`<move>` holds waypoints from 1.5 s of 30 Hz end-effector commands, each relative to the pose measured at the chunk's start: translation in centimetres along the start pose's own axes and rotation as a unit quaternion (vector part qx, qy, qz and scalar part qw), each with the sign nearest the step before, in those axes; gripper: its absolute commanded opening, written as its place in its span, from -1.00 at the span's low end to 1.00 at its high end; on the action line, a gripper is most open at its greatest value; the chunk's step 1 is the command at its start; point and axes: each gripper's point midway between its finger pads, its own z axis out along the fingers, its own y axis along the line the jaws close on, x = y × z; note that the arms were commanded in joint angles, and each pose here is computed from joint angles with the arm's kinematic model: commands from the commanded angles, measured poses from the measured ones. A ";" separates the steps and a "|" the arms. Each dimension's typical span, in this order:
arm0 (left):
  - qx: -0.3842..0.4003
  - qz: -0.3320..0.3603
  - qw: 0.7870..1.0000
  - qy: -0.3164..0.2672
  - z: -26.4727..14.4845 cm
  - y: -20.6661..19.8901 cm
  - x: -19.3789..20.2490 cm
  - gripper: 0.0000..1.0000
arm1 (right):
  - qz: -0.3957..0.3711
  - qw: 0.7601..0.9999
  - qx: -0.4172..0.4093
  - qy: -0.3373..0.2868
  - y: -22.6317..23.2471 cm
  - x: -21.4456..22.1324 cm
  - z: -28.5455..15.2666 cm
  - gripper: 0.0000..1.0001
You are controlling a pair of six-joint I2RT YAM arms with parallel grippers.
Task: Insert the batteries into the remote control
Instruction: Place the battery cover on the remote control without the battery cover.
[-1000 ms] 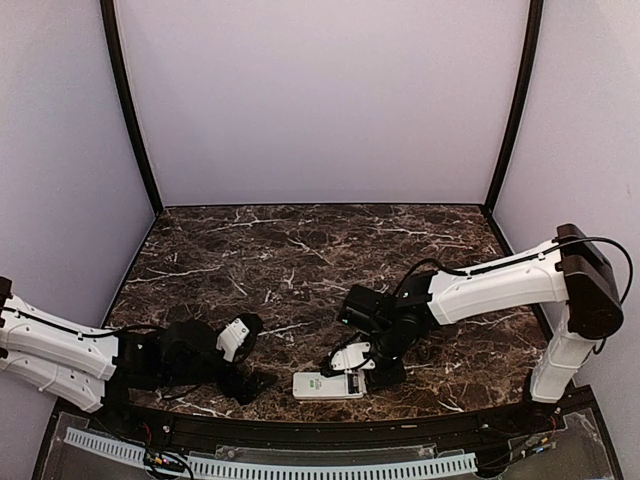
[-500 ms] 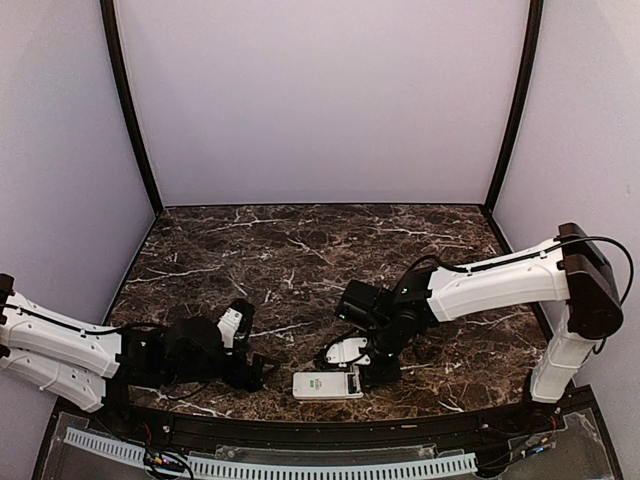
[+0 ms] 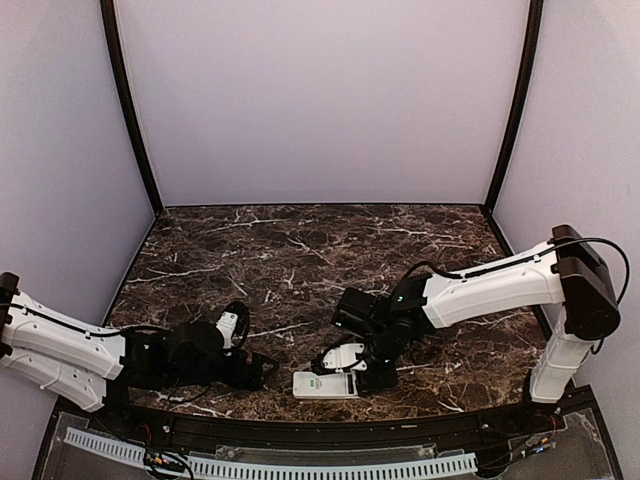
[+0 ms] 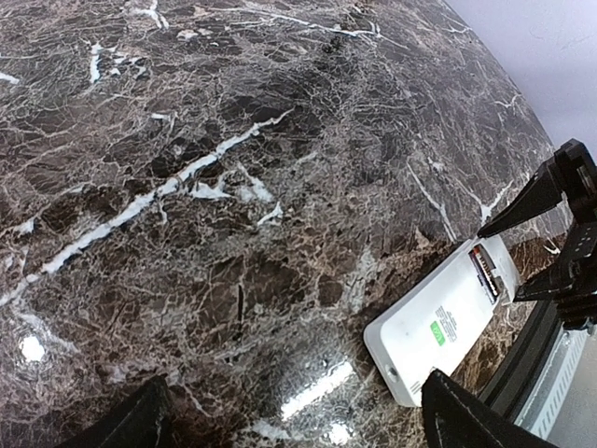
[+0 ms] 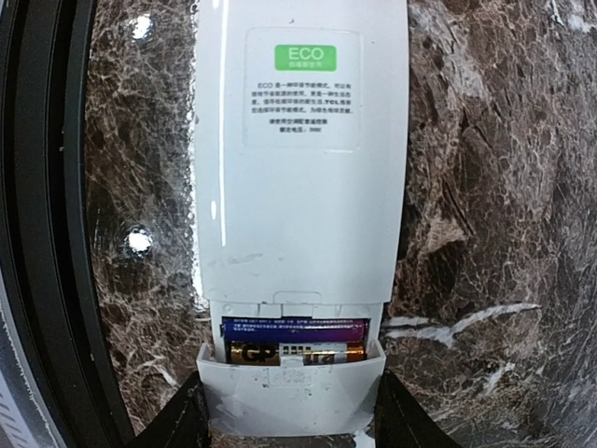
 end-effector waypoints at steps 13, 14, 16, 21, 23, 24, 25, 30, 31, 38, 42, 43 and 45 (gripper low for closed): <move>0.003 0.001 1.000 -0.002 0.1 -0.1 0.1 0.85 | 0.015 0.999 0.016 0.026 -0.3 0.9 0.5 -0.03; 0.003 0.001 1.000 -0.002 0.1 -0.1 0.1 0.85 | 0.017 0.999 0.015 0.028 -0.3 0.9 0.7 -0.01; 0.004 0.002 1.000 -0.002 0.1 -0.2 0.1 0.85 | 0.020 0.999 0.011 0.030 -0.2 0.9 1.0 0.03; 0.006 0.005 1.000 -0.001 0.2 -0.3 0.0 0.85 | 0.023 0.999 0.011 0.031 -0.4 0.7 1.6 0.13; 0.006 0.006 1.000 -0.001 0.2 -0.3 0.1 0.85 | 0.023 0.999 0.011 0.029 -0.5 0.6 1.7 0.17; 0.006 0.006 1.000 -0.001 0.2 -0.3 0.1 0.85 | 0.023 0.999 0.011 0.028 -0.4 0.6 1.7 0.18; 0.007 0.006 1.000 0.000 0.3 -0.3 0.1 0.85 | 0.023 0.999 0.011 0.028 -0.5 0.6 1.7 0.19; 0.008 0.008 1.000 0.001 0.4 -0.5 0.1 0.86 | 0.024 0.999 0.014 0.029 -0.5 0.6 1.8 0.25; 0.009 0.009 1.000 0.000 0.4 -0.5 0.1 0.86 | 0.025 0.999 0.014 0.028 -0.5 0.6 1.7 0.27; 0.010 0.012 1.000 0.002 0.5 -0.6 0.1 0.86 | 0.020 1.000 0.018 0.011 -0.7 -0.2 1.1 0.40; 0.011 0.013 1.000 0.002 0.5 -0.7 0.1 0.86 | 0.013 1.000 0.022 0.004 -0.8 -0.5 0.6 0.45; 0.011 0.013 1.000 0.003 0.5 -0.6 0.2 0.86 | 0.011 1.000 0.022 0.004 -0.7 -0.4 0.5 0.46; 0.012 0.014 1.000 0.003 0.5 -0.7 0.2 0.86 | 0.009 1.000 0.024 0.004 -0.7 -0.2 0.3 0.52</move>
